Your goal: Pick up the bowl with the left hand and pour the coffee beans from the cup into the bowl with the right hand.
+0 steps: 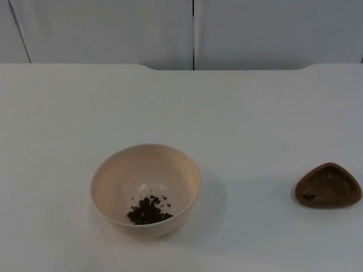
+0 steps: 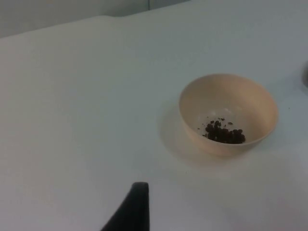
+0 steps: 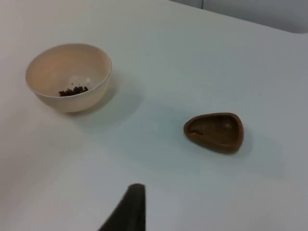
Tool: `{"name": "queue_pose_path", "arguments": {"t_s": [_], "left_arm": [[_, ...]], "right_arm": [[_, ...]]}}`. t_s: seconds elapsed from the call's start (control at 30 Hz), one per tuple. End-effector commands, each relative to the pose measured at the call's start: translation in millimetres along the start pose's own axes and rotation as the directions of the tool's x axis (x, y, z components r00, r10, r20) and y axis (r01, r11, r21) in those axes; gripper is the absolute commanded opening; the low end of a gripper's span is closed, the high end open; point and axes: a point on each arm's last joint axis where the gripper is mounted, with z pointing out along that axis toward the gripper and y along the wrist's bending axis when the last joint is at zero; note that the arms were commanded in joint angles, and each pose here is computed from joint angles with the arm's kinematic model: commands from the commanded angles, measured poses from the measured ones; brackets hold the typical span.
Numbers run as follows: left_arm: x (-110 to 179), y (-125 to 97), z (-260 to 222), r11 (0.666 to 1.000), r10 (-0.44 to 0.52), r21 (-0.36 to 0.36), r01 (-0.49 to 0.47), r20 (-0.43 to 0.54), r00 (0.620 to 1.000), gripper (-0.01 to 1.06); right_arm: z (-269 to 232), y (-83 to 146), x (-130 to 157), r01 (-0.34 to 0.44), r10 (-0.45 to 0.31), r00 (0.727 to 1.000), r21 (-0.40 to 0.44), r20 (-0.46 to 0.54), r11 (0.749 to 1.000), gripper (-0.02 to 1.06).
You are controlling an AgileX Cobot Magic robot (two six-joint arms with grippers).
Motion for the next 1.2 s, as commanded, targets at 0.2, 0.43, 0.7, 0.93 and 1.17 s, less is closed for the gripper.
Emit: {"name": "queue_pose_path", "arguments": {"t_s": [0.2,0.43,0.7,0.93,1.17], "left_arm": [[1.0,-1.0,0.5,1.0,-0.006,0.009,0.006,0.0,1.0,1.05],[1.0,-1.0,0.5,1.0,-0.006,0.009,0.006,0.0,1.0,1.05],[1.0,-1.0,0.5,1.0,-0.006,0.009,0.006,0.0,1.0,1.05],[0.8,-1.1,0.5,1.0,-0.006,0.009,0.006,0.002,1.0,1.05],[0.8,-1.1,0.5,1.0,-0.006,0.009,0.006,0.002,1.0,1.05]], "right_arm": [[-0.5,-5.3,0.3,-0.059,0.059,0.998,0.06,0.008,0.996,1.05],[-0.5,-5.3,0.3,-0.059,0.059,0.998,0.06,0.008,0.996,1.05],[-0.5,-5.1,0.0,-0.06,0.06,0.998,0.058,0.011,0.997,1.05],[-0.5,-5.1,0.0,-0.06,0.06,0.998,0.058,0.011,0.997,1.05],[-0.5,-5.1,0.0,-0.06,0.06,0.998,0.058,0.011,0.997,1.05]]}}
